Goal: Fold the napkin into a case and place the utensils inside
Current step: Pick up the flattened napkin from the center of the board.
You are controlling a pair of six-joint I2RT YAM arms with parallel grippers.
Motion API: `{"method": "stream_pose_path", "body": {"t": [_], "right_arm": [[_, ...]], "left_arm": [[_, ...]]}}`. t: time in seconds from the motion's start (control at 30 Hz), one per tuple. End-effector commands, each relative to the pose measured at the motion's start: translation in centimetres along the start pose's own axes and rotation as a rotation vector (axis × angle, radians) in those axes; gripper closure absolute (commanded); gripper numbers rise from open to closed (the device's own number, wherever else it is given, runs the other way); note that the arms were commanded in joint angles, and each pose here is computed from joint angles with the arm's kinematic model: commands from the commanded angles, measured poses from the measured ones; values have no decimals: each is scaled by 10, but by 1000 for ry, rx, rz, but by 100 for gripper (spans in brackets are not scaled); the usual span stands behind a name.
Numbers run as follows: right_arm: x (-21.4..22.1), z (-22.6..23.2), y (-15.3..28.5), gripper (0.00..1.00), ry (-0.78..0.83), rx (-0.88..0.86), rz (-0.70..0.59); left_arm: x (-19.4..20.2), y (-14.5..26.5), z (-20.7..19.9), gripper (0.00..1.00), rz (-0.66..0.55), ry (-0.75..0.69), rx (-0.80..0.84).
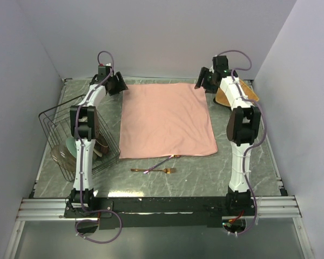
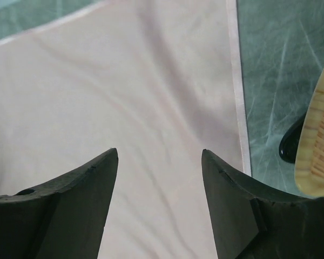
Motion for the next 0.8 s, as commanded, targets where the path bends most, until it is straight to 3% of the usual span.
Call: {"method": "stream_pose_path", "body": {"t": [0.0, 0.4, 0.5, 0.7, 0.77], "right_arm": [[-19, 17, 48, 28, 25, -67, -54], [-38, 0, 68, 28, -2, -56, -77], [-38, 0, 71, 28, -3, -56, -76], [-33, 0, 70, 29, 5, -71, -53], [-40, -9, 71, 33, -1, -81, -54]], "left_arm": [[2, -17, -4, 34, -15, 22, 11], [26, -41, -28, 52, 36, -32, 71], [28, -43, -32, 62, 37, -41, 73], [10, -36, -38, 99, -22, -116, 65], [-5, -29, -44, 99, -80, -175, 89]]}}
Point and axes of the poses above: each gripper's point midway between its finger pads, its own y axis back along the fingers, its own z axis along the line the jaws close on, x = y × z, the point moved 6 cm from there along y, back along the fingers, and after that the axes turned 14 degrees about -y, right-handed, at the moved point
